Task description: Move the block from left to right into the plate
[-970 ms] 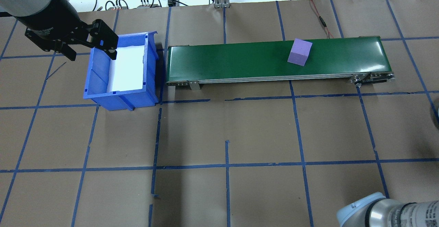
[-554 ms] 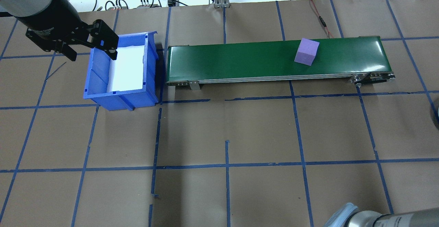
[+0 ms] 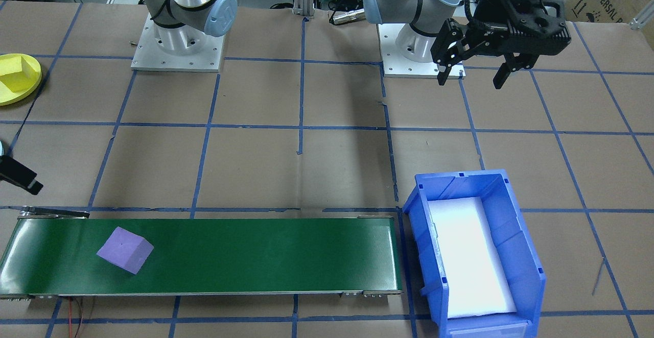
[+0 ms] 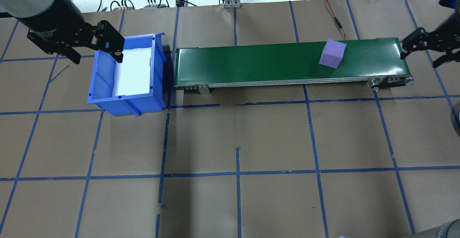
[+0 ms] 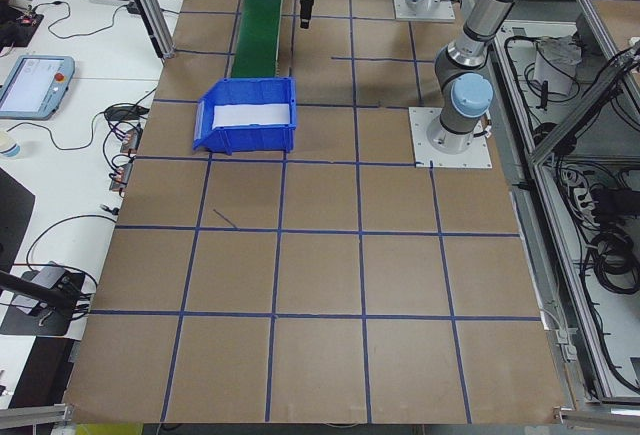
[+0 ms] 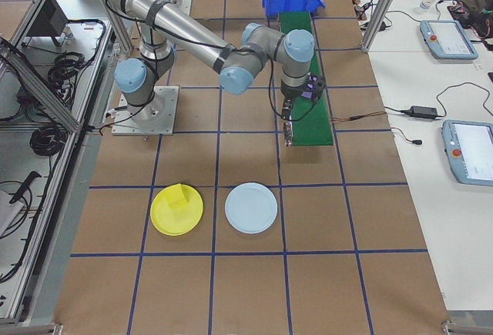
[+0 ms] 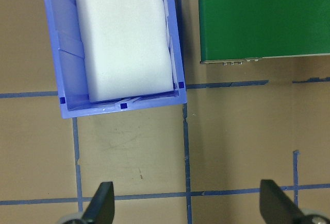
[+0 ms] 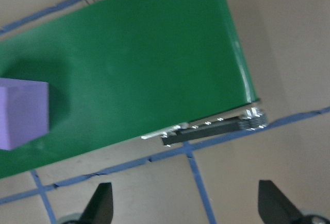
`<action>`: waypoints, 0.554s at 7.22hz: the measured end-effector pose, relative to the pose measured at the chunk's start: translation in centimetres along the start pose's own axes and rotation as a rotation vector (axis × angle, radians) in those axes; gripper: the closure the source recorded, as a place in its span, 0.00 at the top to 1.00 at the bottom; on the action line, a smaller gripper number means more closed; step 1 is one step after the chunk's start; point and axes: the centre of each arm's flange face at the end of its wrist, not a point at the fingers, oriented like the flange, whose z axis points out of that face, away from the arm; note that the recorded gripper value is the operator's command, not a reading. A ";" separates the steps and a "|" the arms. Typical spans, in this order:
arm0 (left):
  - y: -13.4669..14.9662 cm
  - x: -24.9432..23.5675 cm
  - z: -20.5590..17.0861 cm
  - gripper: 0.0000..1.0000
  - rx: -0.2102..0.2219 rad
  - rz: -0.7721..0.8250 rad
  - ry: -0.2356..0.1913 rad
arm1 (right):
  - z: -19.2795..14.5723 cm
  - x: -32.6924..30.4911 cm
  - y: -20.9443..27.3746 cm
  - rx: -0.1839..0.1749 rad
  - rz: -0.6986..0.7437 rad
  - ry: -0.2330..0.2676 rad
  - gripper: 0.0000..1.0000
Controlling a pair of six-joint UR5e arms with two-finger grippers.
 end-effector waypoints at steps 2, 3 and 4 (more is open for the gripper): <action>0.0 0.0 0.0 1.00 0.000 0.000 0.000 | 1.9 -3.8 -2.7 0.029 0.037 -0.076 1.00; 0.0 0.0 0.0 1.00 0.000 0.000 0.000 | 2.4 -5.6 -2.9 0.030 0.071 -0.103 1.00; 0.0 0.0 0.0 1.00 0.000 0.000 0.000 | 3.1 -6.7 -2.9 0.023 0.090 -0.115 1.00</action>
